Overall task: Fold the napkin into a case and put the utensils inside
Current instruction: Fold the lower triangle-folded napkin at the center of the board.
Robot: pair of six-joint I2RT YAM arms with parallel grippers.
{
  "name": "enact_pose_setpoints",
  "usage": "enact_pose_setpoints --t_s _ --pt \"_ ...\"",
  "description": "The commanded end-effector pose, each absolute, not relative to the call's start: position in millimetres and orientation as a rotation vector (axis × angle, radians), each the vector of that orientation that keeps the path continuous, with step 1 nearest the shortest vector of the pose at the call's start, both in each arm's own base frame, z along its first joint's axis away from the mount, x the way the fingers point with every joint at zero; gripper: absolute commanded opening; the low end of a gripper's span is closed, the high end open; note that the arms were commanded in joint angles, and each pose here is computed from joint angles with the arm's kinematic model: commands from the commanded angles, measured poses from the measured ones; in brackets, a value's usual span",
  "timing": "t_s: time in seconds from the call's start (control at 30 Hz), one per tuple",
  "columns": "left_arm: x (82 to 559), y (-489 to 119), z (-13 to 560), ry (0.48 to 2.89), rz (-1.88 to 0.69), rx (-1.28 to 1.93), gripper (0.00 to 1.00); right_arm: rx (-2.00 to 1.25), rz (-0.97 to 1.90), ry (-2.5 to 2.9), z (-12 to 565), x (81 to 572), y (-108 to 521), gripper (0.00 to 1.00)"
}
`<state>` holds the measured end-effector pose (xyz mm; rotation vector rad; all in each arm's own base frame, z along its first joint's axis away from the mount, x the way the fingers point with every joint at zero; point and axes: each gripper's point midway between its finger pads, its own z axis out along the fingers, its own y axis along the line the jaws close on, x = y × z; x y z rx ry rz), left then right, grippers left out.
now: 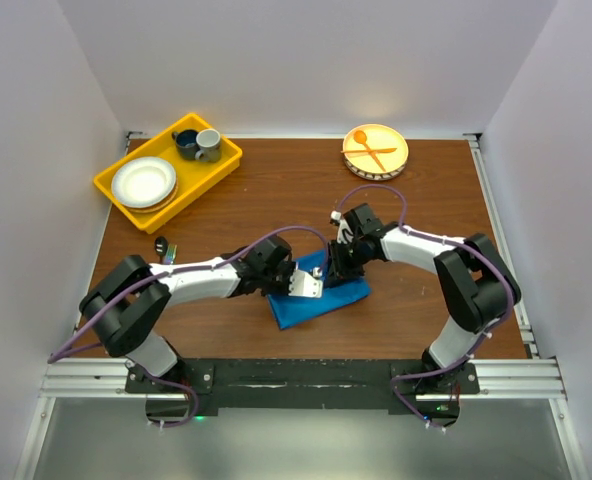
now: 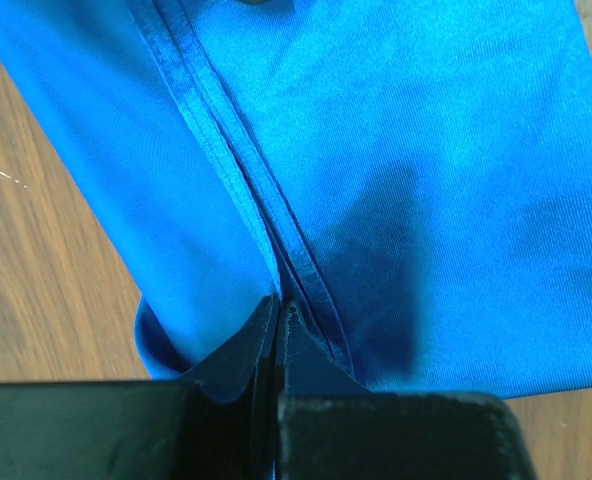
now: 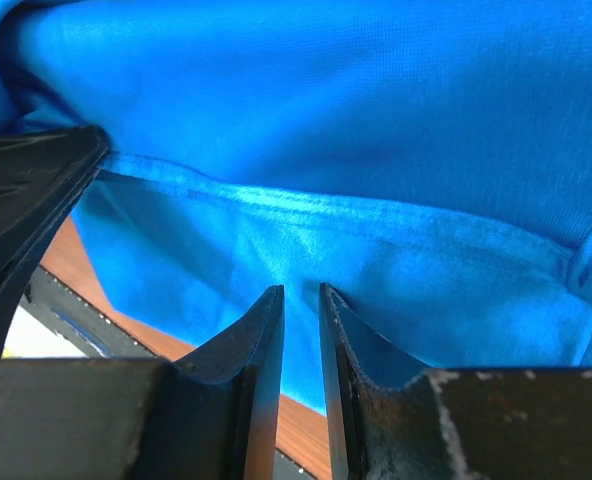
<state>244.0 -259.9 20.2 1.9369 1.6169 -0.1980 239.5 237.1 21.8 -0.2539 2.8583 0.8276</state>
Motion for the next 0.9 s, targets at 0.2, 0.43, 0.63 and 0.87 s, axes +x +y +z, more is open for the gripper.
enact_pose_setpoints --t_s 0.2,0.43,0.63,0.87 --pt "236.4 -248.1 -6.7 1.63 -0.173 2.014 0.0 -0.404 0.898 2.571 114.9 268.7 253.4 0.31" --pt "252.1 -221.2 -12.4 1.605 -0.135 2.081 0.0 -0.37 0.827 2.486 128.3 324.4 251.5 0.33" --pt "281.1 -219.6 -1.5 1.658 -0.157 2.029 0.0 -0.346 0.85 2.471 124.5 336.8 259.3 0.35" --pt "282.4 -222.2 -3.6 1.654 -0.178 2.042 0.0 -0.279 0.912 2.509 110.6 349.5 273.7 0.36"
